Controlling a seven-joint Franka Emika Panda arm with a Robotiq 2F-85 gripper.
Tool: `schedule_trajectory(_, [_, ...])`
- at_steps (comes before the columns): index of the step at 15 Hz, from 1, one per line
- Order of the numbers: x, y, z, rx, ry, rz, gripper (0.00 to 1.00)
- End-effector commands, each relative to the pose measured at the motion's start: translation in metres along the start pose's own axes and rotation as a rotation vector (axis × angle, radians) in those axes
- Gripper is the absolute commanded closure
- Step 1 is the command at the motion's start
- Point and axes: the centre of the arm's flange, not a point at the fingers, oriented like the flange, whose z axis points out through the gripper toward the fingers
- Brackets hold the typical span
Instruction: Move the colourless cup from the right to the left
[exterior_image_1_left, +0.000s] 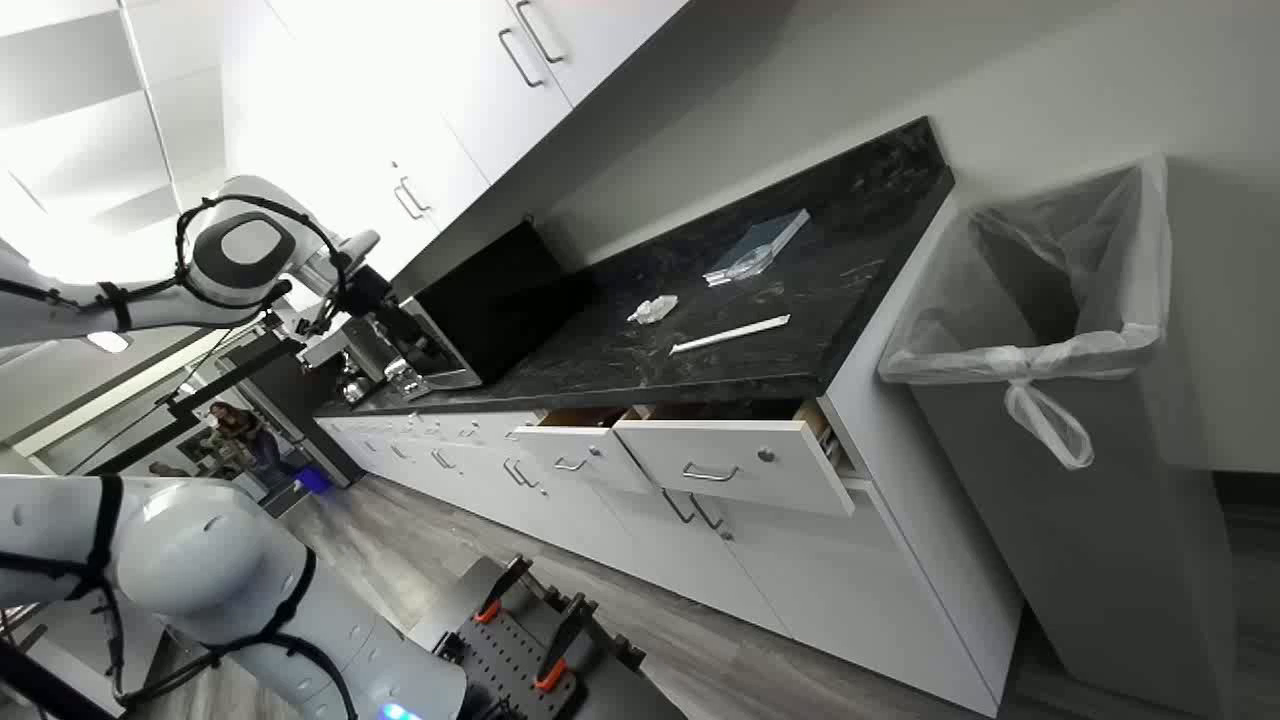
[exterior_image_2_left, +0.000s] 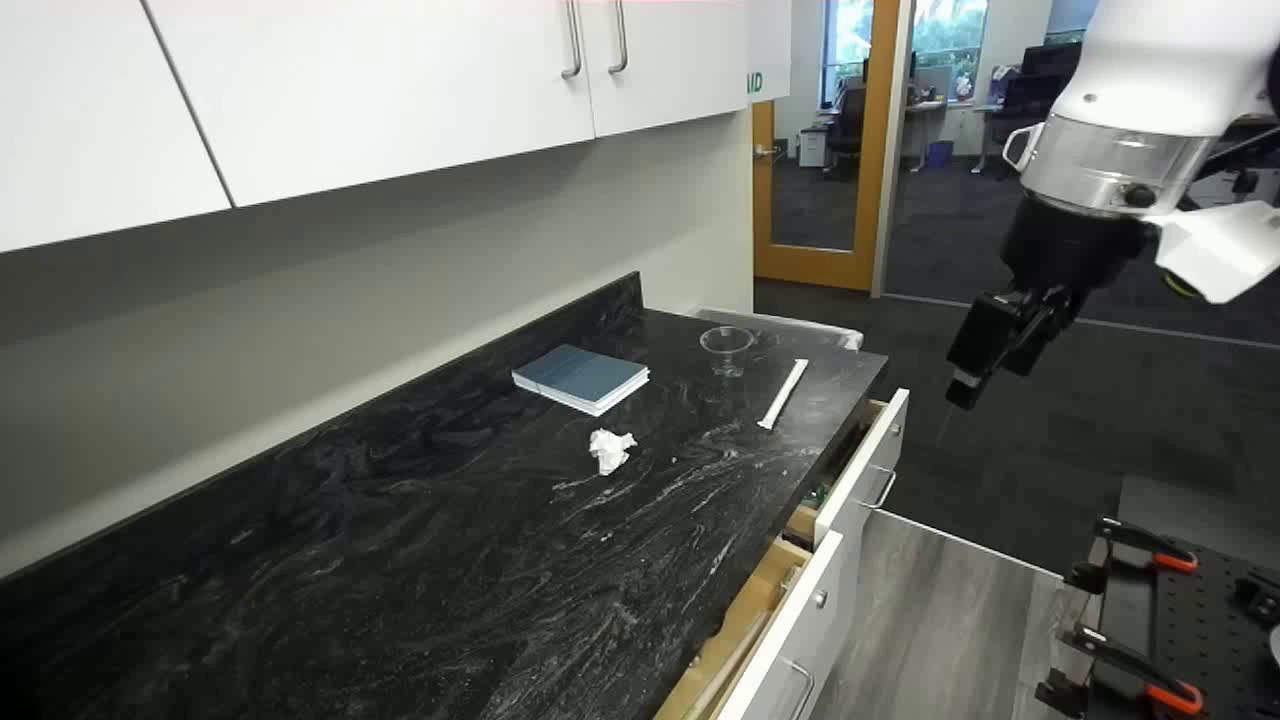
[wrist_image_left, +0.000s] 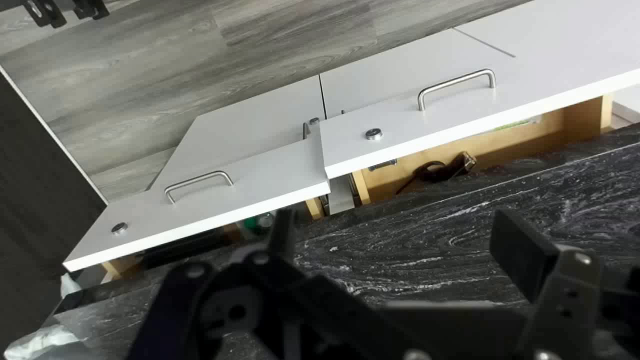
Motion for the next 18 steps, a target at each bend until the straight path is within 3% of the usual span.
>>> schedule_trajectory(1, [0.000,0.000,0.000,0.000,0.000,0.000,0.00])
schedule_trajectory(10, [0.000,0.000,0.000,0.000,0.000,0.000,0.00])
schedule_trajectory(14, [0.040,0.025,-0.013,-0.020,0.058,0.067,0.00])
schedule_trajectory(18, [0.113,0.078,-0.027,-0.046,0.160,0.212,0.00])
